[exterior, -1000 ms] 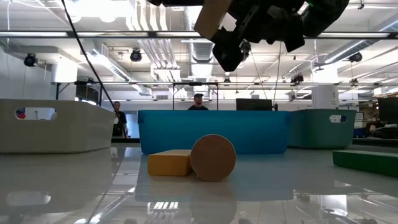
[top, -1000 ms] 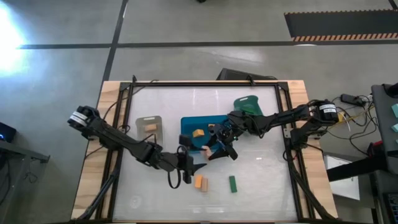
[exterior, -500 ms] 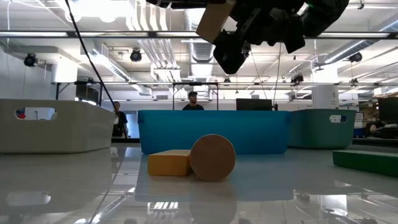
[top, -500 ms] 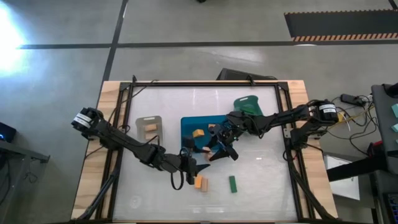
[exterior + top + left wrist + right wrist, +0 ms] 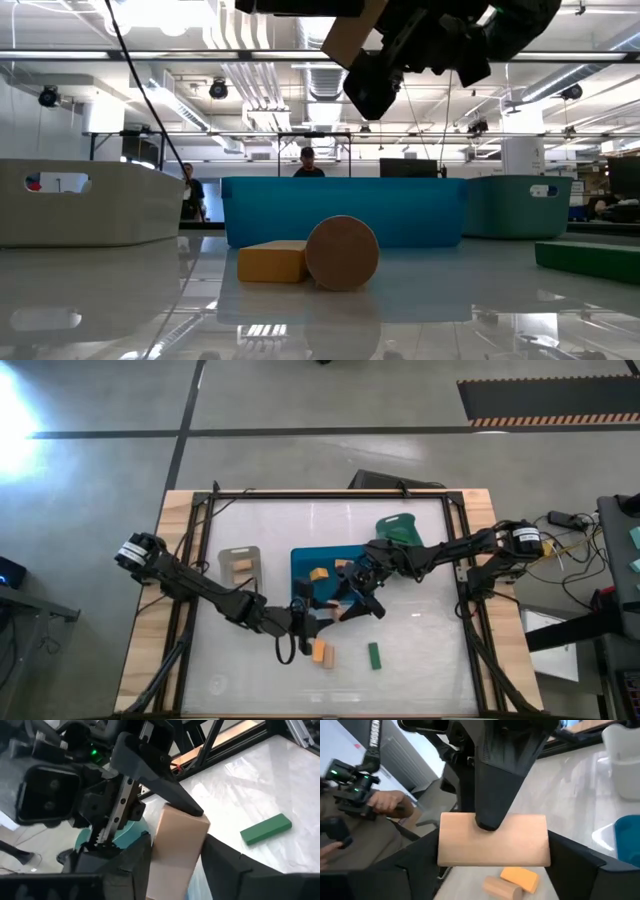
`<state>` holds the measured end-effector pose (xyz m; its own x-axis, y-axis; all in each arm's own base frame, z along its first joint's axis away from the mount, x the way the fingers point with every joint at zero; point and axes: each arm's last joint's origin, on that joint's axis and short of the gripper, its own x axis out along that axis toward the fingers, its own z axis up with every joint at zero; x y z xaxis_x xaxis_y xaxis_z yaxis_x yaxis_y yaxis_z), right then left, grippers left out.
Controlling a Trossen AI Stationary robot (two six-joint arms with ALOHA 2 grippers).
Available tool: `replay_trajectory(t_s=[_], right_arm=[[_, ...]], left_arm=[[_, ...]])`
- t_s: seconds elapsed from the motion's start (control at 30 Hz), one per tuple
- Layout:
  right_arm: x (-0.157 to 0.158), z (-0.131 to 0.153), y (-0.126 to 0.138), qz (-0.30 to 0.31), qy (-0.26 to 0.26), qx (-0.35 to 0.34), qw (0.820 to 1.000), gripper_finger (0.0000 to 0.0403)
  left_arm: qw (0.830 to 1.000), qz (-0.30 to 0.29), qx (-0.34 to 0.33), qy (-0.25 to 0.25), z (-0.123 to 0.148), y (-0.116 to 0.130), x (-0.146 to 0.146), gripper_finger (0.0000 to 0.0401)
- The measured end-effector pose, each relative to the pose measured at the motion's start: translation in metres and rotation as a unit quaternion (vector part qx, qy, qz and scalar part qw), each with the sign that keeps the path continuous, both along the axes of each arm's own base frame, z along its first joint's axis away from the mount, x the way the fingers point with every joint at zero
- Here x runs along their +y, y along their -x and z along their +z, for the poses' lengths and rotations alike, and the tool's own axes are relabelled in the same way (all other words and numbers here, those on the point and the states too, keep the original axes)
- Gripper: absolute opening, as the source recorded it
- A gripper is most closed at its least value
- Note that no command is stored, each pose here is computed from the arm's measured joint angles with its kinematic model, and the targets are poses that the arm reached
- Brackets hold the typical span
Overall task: Sort & place blocks by color
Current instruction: Put the brown block into the gray bin
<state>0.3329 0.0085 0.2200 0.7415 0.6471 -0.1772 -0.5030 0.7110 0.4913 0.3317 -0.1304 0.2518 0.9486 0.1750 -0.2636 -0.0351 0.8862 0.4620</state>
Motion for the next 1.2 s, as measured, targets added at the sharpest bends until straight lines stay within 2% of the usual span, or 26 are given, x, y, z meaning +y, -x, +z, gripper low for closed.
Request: replay_trajectory(t_s=[0.13, 0.3, 0.47, 0.57, 0.63, 0.7, 0.83, 0.9, 0.97, 1.2], right_arm=[[-0.001, 0.001, 0.0, -0.007, 0.002, -0.008, 1.0, 0.0337], [-0.01, 0.003, 0.001, -0.019, -0.017, 0.012, 1.0, 0.0339], [-0.026, 0.009, 0.012, -0.046, -0.016, 0.049, 0.998, 0.0326], [-0.035, 0.015, 0.02, -0.061, -0.011, 0.059, 0.996, 0.0325], [-0.04, 0.02, 0.025, -0.07, -0.009, 0.059, 0.996, 0.0325], [-0.043, 0.026, 0.03, -0.075, 0.002, 0.047, 0.996, 0.0325], [-0.044, 0.035, 0.037, -0.09, 0.026, 0.035, 0.995, 0.0325], [-0.044, 0.038, 0.041, -0.096, 0.04, 0.029, 0.994, 0.0325], [-0.044, 0.04, 0.042, -0.103, 0.054, 0.022, 0.993, 0.0325], [-0.045, 0.04, 0.043, -0.113, 0.072, 0.018, 0.991, 0.0325]], left_arm=[[1.0, 0.003, 0.001, 0.007, -0.001, 0.0, 0.0, 0.0116], [1.0, 0.015, 0.028, 0.002, -0.004, 0.004, 0.002, 0.0116], [0.992, 0.097, 0.073, 0.028, -0.001, 0.018, 0.012, 0.0116], [0.981, 0.139, 0.125, 0.055, -0.002, 0.036, 0.021, 0.0116], [0.965, 0.184, 0.167, 0.081, -0.003, 0.053, 0.03, 0.0116], [0.942, 0.246, 0.204, 0.107, -0.002, 0.072, 0.044, 0.0116], [0.874, 0.366, 0.27, 0.174, -0.001, 0.103, 0.071, 0.0116], [0.836, 0.405, 0.3, 0.218, -0.001, 0.113, 0.082, 0.0116], [0.808, 0.421, 0.336, 0.238, -0.007, 0.118, 0.09, 0.0116], [0.794, 0.373, 0.43, 0.215, -0.021, 0.122, 0.103, 0.0116]])
